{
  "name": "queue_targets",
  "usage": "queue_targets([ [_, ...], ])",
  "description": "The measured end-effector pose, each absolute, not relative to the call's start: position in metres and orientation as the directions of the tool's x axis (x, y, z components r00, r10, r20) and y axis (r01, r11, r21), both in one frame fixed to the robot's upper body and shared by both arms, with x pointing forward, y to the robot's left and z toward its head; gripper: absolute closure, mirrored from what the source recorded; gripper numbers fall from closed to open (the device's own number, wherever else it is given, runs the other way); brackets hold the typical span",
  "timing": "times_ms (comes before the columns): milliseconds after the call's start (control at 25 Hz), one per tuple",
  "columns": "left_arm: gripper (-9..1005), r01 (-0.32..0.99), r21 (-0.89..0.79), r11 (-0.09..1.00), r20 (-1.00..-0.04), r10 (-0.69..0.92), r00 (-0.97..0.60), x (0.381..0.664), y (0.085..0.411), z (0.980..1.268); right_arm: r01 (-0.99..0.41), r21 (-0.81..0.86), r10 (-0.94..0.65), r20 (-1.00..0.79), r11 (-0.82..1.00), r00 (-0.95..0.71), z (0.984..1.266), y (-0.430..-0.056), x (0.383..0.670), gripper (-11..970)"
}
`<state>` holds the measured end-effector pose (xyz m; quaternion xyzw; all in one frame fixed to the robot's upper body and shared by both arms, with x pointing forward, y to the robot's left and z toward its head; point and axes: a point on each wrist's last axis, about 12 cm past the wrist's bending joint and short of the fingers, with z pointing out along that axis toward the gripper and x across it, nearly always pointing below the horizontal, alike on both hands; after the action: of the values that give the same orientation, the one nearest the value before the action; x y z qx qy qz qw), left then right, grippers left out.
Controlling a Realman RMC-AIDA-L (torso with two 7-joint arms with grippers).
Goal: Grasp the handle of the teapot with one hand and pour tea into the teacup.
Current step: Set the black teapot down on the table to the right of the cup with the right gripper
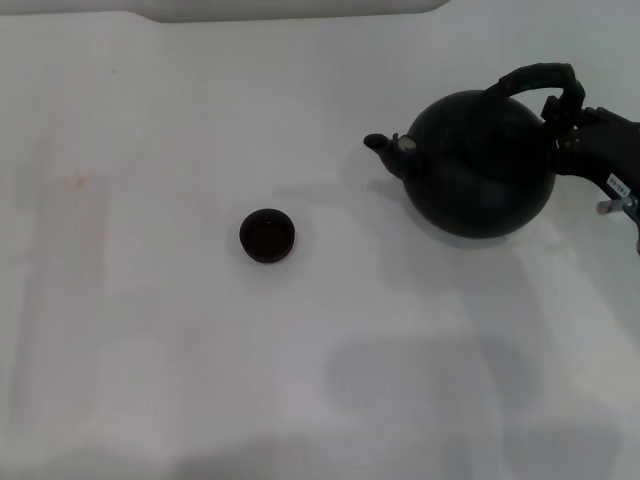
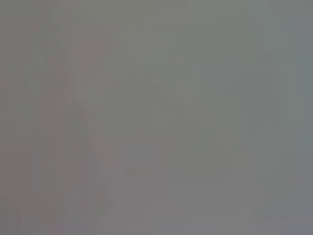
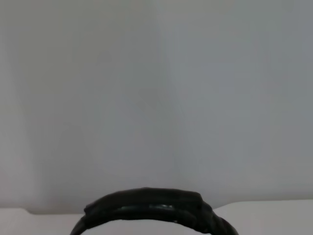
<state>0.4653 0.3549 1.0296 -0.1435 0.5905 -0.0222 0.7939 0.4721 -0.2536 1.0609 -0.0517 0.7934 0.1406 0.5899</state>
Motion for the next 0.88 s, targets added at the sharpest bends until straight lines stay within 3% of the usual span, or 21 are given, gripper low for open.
queue_targets([
  [880,119,-0.129,-0.259,0.957,-0.928,-0.209,0.308,0.4665,0.3537,1.0307,-0.246,0.031,-0.051,-0.947,0.969,-0.318,1.0555,-0.2598,0.4802,813],
])
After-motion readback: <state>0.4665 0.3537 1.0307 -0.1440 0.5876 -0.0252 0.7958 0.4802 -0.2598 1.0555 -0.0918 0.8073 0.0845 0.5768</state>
